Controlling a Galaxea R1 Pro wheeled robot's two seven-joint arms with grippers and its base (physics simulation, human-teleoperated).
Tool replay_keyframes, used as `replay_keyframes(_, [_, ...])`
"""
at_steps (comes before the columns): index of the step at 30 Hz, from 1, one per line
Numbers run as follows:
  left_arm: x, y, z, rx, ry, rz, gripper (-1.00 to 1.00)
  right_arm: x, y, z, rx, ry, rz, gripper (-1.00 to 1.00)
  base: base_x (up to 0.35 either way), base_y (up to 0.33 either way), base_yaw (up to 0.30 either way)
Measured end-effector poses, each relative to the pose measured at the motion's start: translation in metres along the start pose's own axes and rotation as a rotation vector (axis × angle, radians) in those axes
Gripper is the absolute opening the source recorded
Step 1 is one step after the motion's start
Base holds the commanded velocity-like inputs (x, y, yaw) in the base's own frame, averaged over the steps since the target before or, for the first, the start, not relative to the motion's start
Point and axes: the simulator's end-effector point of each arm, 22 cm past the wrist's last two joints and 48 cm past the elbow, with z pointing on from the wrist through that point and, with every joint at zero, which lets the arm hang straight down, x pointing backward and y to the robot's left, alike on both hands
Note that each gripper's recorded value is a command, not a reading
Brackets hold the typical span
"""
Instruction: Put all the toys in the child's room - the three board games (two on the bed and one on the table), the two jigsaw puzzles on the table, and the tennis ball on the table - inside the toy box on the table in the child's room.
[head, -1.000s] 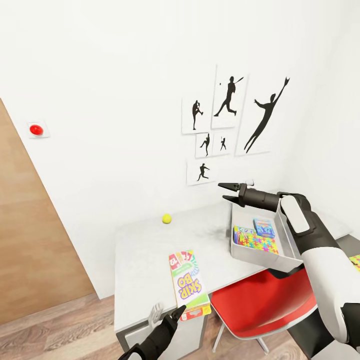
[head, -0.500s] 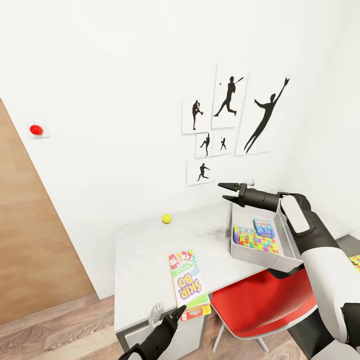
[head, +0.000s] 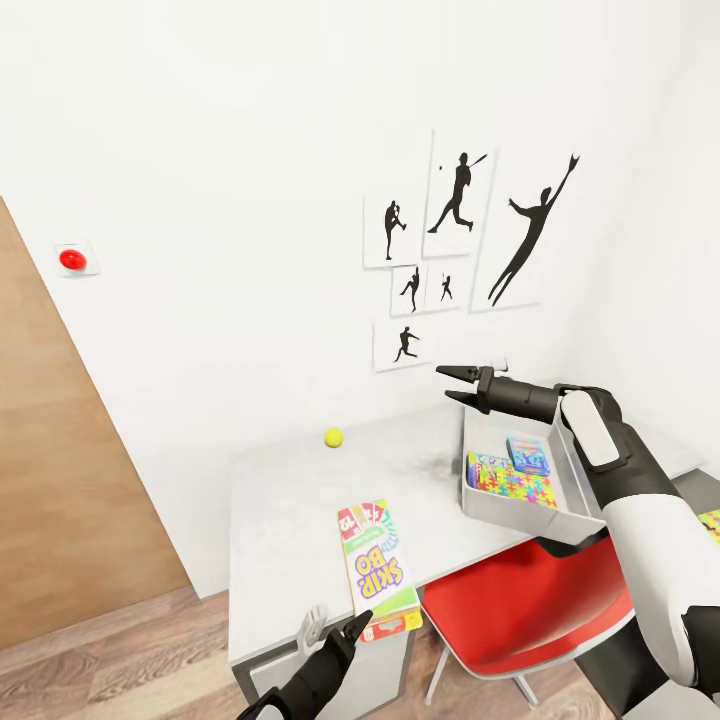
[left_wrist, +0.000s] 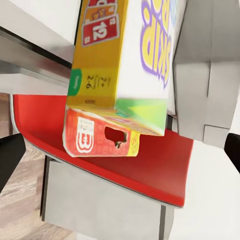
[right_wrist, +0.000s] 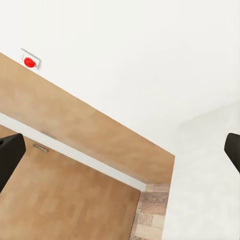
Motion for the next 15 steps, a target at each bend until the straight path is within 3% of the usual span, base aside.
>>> replay_keyframes(15, [-0.001, 0.0025, 0.0033, 0.002, 0.001, 0.001, 1.0, 0.0, -0.0037, 0.0016, -0.001, -0.001, -0.001, 1.0, 0.0, 0.0, 0.0])
